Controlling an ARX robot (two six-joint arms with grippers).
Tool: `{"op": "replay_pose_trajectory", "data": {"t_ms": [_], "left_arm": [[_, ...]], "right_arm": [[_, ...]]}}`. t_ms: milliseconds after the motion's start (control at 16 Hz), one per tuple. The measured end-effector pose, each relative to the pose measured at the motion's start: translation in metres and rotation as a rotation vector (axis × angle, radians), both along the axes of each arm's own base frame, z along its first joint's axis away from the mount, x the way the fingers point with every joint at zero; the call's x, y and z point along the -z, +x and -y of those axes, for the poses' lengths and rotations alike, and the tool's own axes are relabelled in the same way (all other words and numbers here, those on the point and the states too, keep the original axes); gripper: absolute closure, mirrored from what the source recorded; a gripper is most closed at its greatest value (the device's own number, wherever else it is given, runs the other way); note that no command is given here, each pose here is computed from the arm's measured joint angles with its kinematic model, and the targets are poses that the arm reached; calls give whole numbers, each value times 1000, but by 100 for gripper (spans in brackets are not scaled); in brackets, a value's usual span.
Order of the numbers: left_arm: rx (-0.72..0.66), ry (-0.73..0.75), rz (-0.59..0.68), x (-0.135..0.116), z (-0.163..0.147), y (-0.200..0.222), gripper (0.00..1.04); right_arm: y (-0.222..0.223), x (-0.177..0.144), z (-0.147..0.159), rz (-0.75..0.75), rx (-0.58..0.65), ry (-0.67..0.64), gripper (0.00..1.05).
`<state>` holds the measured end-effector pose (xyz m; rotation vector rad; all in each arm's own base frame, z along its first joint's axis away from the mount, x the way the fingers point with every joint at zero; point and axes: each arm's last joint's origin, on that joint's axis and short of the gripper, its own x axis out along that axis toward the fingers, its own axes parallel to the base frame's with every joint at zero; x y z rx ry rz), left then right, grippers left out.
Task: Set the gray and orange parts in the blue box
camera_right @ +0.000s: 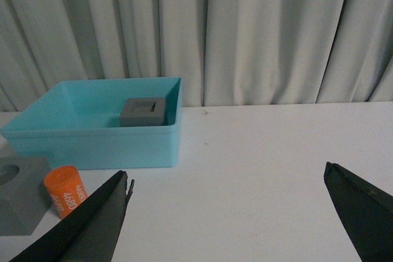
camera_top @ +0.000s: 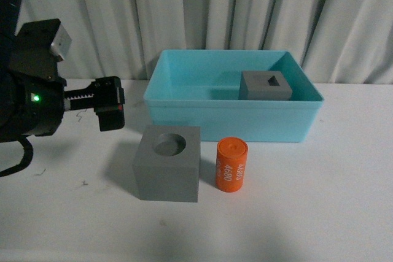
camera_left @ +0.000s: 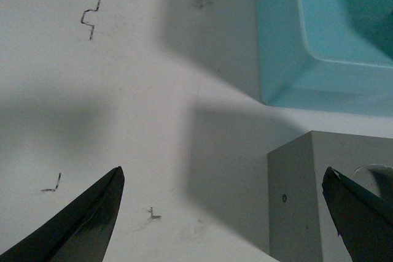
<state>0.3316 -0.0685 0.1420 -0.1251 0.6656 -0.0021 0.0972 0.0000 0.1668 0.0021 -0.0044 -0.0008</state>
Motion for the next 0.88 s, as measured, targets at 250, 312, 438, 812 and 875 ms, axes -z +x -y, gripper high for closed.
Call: {"op": "replay_pose_trajectory", "data": {"t_ms": [250, 312, 438, 812, 875], "left_arm": [[61, 32, 1, 14, 15, 13, 7], [72, 33, -1, 15, 18, 14, 7], [97, 25, 12, 12, 24, 14, 7], [154, 16, -11, 23, 43, 11, 7], [163, 19, -28, 29, 47, 10, 7]], "right_arm": [[0, 0, 0, 0, 0, 0, 6], [0, 0, 0, 0, 0, 0, 6], [0, 0, 0, 0, 0, 0, 6], [0, 0, 0, 0, 0, 0, 6], [0, 0, 0, 0, 0, 0, 6]]}}
